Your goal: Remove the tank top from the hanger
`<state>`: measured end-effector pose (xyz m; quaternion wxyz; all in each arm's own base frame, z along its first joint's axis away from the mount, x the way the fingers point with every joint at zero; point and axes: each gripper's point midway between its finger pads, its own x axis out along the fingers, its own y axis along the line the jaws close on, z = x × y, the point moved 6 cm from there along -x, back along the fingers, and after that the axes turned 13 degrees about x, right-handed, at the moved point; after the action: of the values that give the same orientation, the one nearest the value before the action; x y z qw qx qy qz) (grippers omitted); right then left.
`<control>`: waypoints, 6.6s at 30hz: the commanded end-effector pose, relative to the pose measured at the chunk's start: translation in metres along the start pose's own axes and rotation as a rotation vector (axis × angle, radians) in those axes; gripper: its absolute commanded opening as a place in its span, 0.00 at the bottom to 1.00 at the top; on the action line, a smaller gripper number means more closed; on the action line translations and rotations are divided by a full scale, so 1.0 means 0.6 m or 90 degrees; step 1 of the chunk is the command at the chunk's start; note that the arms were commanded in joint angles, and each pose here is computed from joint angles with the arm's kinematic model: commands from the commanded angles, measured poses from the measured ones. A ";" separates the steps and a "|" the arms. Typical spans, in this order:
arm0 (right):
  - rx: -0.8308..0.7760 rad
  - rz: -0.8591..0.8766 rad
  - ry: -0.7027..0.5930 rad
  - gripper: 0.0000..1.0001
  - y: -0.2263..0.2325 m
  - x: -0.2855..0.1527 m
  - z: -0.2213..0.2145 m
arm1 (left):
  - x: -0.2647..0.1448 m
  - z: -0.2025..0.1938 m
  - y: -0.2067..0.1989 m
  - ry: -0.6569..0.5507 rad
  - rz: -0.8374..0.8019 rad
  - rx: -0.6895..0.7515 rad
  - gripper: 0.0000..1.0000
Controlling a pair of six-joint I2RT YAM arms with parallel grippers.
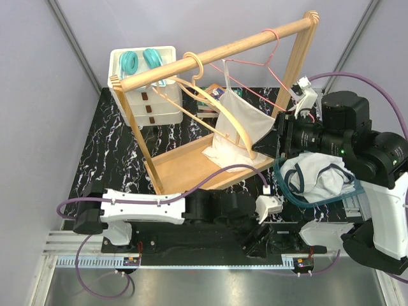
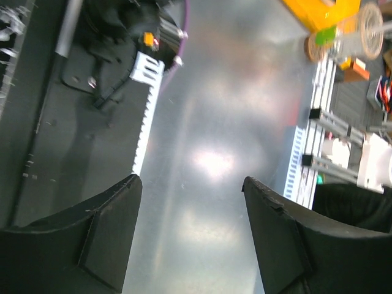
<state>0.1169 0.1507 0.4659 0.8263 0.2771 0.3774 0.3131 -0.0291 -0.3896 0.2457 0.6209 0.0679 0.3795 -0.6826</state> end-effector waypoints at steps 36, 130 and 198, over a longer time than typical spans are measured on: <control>-0.174 0.040 0.013 0.72 0.054 0.154 0.113 | 0.114 0.047 0.170 0.018 0.299 0.101 0.69; -0.018 -0.319 -0.307 0.97 -0.163 0.005 0.209 | -0.122 0.310 0.076 -0.286 0.356 0.100 0.70; 0.056 -0.109 -0.282 0.71 -0.093 -0.125 -0.039 | -0.221 0.519 0.302 -0.683 0.461 -0.129 0.47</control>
<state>0.0846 0.0654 0.4466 0.9034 0.3379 0.2120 0.1570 0.2740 -0.4562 0.4448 0.9264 -0.1759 0.0638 -0.3267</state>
